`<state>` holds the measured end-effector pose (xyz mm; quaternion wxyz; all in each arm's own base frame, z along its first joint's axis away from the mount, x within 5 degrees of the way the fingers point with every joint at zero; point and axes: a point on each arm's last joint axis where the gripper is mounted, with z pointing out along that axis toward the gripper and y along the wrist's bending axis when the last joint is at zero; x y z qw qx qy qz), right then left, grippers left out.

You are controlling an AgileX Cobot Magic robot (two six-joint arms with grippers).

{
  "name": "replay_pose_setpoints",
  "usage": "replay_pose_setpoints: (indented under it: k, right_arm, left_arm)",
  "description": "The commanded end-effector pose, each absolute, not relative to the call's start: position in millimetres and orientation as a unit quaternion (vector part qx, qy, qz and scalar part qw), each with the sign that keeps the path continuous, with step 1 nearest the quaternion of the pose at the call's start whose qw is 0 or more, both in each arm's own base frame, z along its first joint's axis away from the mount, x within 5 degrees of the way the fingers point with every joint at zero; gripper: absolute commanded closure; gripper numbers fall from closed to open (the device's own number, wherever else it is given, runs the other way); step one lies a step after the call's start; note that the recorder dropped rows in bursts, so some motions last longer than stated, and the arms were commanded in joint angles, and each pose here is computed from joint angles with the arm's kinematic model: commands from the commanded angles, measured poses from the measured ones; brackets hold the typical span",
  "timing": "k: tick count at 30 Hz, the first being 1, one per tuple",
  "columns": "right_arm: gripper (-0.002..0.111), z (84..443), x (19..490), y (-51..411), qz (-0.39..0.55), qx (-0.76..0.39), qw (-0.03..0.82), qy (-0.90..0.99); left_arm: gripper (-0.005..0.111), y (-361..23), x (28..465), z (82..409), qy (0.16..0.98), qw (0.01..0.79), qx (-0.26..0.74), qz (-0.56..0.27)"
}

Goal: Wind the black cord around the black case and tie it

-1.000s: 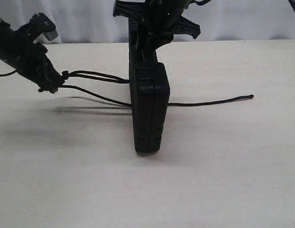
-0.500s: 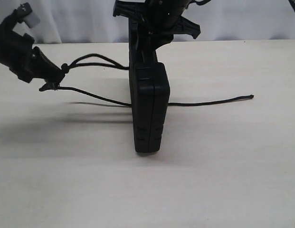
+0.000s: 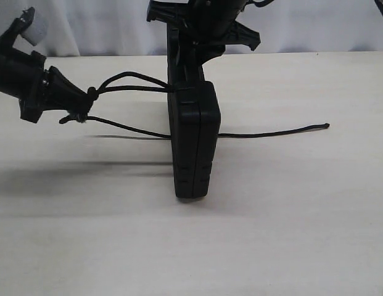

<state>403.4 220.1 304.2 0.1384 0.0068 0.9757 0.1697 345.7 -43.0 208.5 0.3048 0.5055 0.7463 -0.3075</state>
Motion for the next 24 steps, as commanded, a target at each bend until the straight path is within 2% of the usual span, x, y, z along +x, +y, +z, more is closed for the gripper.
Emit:
replay_pose_setpoints:
  k: [1, 14, 24]
  right_arm:
    - [0.104, 311.5, 401.8, 221.8, 0.184, 0.01, 0.147, 0.972]
    - [0.104, 311.5, 401.8, 221.8, 0.184, 0.01, 0.147, 0.972]
    - [0.104, 311.5, 401.8, 221.8, 0.184, 0.01, 0.147, 0.972]
  left_arm:
    - [0.107, -56.9, 344.5, 210.4, 0.732, 0.312, 0.524, -0.304]
    - [0.107, -65.2, 347.3, 216.5, 0.727, 0.34, 0.498, -0.328]
    - [0.107, -92.5, 344.2, 202.5, 0.719, 0.297, 0.58, -0.241]
